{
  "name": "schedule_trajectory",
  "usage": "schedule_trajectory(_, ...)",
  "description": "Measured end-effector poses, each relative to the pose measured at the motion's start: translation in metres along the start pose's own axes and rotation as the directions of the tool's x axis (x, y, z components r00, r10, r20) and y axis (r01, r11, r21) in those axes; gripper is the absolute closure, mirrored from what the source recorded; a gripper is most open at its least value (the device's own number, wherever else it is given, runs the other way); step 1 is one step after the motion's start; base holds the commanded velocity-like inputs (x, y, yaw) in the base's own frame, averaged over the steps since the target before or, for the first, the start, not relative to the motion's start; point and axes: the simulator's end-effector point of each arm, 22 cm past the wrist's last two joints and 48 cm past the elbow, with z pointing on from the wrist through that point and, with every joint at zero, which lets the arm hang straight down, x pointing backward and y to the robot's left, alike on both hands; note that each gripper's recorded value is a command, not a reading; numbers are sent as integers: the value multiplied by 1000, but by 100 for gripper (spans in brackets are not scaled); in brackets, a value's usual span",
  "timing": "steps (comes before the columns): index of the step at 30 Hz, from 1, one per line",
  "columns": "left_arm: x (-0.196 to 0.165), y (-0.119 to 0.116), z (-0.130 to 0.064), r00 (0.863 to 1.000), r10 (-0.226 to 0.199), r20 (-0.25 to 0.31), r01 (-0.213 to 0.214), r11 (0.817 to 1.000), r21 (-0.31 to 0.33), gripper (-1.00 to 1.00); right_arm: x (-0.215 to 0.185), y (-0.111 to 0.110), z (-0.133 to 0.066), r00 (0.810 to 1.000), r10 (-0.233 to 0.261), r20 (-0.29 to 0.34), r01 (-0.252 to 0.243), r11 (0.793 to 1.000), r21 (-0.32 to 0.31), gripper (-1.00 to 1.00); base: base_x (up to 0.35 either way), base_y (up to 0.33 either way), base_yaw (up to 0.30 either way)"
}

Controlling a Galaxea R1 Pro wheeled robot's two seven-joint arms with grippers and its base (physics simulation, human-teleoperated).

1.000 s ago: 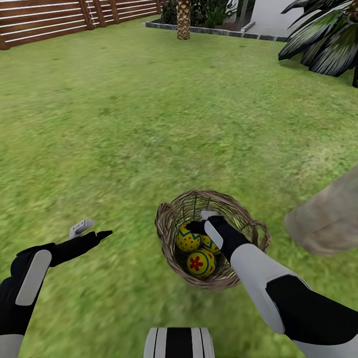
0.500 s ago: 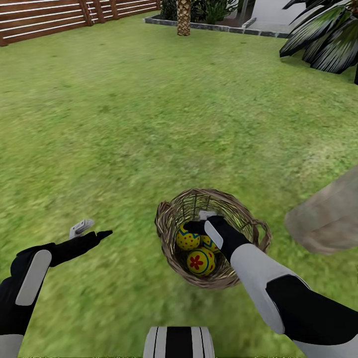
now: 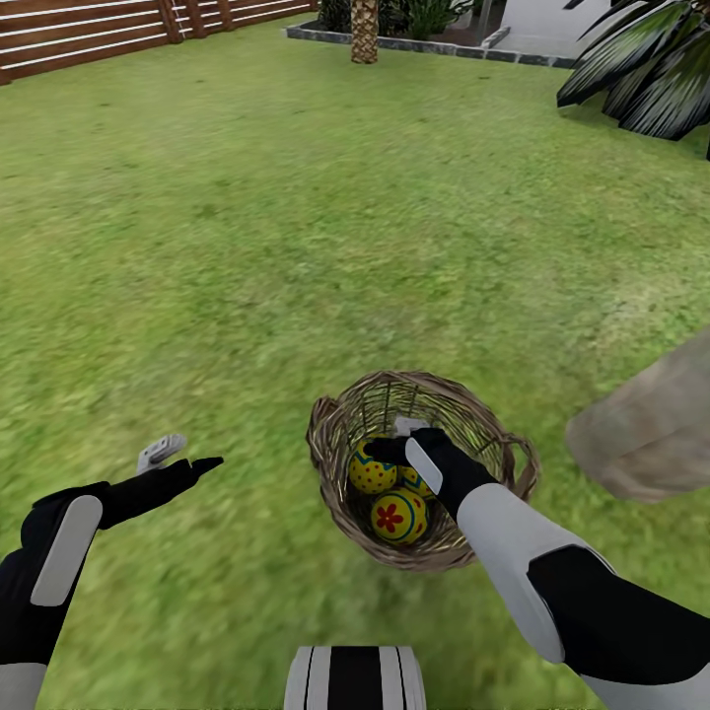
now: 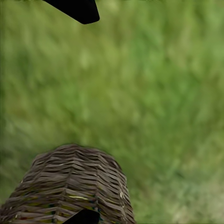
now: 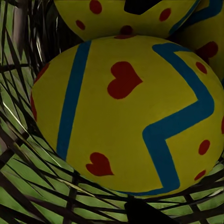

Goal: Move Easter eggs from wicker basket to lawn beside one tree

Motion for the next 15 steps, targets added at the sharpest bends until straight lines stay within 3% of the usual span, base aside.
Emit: schedule_trajectory(15, -2, -2, -3, 1000, 3, 9, -3, 1000, 6, -100, -4, 0, -1, 1000, -12, 8, 12, 1000, 4, -100, 0, 0, 0)
